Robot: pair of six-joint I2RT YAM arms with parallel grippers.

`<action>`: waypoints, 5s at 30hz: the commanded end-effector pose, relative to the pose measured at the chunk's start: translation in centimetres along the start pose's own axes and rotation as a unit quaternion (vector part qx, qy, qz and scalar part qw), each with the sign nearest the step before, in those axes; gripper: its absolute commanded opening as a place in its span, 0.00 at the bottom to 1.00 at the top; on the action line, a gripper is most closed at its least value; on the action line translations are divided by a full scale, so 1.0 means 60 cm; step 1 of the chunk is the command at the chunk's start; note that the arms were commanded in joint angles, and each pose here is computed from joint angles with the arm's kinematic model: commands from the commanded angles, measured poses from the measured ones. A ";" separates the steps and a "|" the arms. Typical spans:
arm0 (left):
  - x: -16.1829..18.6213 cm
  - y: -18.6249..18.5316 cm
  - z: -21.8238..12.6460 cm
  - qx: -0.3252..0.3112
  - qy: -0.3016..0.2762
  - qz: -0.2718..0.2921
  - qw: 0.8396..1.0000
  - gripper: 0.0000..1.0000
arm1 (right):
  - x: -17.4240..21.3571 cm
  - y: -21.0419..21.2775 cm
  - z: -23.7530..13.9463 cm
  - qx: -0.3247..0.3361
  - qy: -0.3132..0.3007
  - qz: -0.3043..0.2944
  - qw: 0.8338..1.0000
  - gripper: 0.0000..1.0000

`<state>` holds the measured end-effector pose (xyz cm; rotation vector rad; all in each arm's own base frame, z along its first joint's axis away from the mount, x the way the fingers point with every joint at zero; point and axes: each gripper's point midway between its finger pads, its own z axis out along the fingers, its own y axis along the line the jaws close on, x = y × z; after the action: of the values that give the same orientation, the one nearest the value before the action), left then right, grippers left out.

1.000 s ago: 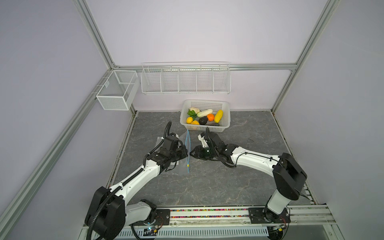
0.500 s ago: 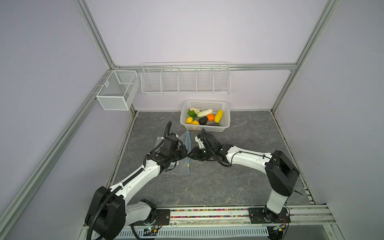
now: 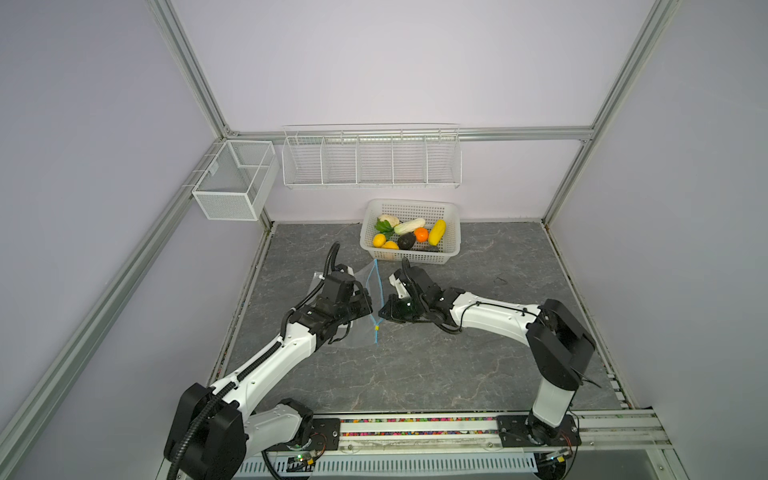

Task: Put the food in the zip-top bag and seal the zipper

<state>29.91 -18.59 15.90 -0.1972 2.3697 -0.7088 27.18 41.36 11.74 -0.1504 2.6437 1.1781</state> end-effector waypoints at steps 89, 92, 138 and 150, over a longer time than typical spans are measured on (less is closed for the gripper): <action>-0.059 0.040 0.014 -0.070 0.048 -0.015 0.996 0.00 | -0.404 -0.361 -0.183 0.421 -0.086 -0.040 0.902 0.36; -0.056 0.042 0.011 -0.070 0.048 -0.015 0.996 0.00 | -0.399 -0.363 -0.191 0.429 -0.084 -0.043 0.899 0.35; -0.053 -0.013 0.022 -0.039 0.067 -0.028 0.997 0.00 | -0.222 -0.196 -0.173 0.226 -0.067 -0.142 0.962 0.43; -0.047 -0.009 0.020 -0.040 0.066 -0.022 0.997 0.00 | -0.246 -0.058 -0.067 0.055 -0.029 -0.211 0.975 0.51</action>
<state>32.77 -18.82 16.52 -0.2487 2.5407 -0.6785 42.19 32.78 15.09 -0.4663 2.5067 0.7144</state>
